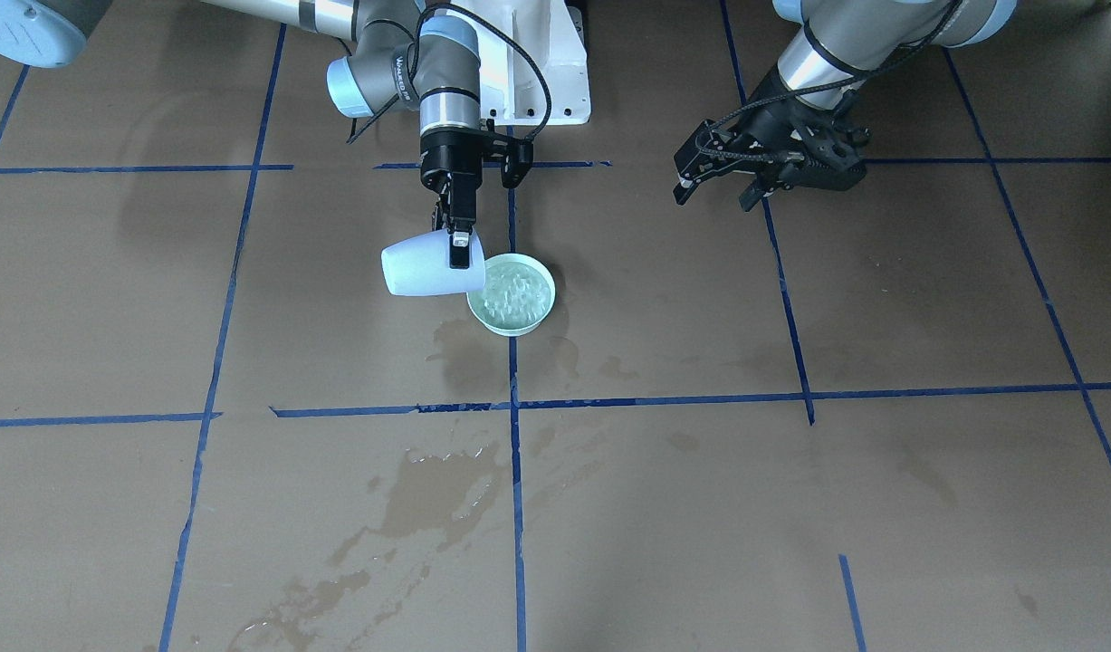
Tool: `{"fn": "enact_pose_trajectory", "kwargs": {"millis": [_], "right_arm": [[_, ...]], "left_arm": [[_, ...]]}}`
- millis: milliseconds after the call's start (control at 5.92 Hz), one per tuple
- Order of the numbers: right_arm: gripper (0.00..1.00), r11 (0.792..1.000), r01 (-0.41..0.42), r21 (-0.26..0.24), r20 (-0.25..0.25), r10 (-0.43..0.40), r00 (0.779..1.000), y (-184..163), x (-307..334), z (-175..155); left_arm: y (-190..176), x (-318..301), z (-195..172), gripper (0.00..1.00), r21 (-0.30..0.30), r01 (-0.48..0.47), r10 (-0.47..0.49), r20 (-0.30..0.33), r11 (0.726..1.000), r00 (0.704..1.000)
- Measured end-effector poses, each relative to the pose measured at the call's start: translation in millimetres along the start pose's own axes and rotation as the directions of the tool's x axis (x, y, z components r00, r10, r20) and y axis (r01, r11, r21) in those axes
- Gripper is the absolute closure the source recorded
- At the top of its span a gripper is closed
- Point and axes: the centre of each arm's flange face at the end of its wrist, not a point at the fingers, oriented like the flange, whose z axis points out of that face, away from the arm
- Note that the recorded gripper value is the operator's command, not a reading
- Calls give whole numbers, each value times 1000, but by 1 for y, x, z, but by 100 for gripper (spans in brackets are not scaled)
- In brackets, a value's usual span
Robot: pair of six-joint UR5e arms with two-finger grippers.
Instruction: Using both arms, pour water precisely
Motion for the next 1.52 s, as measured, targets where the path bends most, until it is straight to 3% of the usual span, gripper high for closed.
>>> {"fn": "enact_pose_trajectory", "kwargs": {"millis": [169,338,507,844,1013,1182,1520], "right_arm": [[99,1000,6,-3,-9,-6,1000,-2,-1,-3],[99,999,-45,0,-24,45,999,-4,6,-8],[98,989,-149,12,-23,149,989,-6,16,-10],[98,933,-359,23,-6,359,933,-6,19,-9],[99,881,-472,24,-2,472,882,-5,21,-8],[99,791,-612,24,0,612,791,-2,22,-7],[100,550,-835,20,11,835,550,17,19,-9]], "left_arm": [[1,0,-1,0,0,-1,1,-1,1000,1000],[1,-1,-1,0,0,1,-1,0,1000,1000],[2,-3,-1,0,0,2,-2,2,1000,1000],[2,-4,-1,0,-1,3,-3,3,1000,1000],[2,-3,-2,0,-1,3,-3,2,1000,1000],[2,-3,-2,0,0,2,-2,1,1000,1000],[3,-2,-4,0,1,0,0,-3,1000,1000]]}}
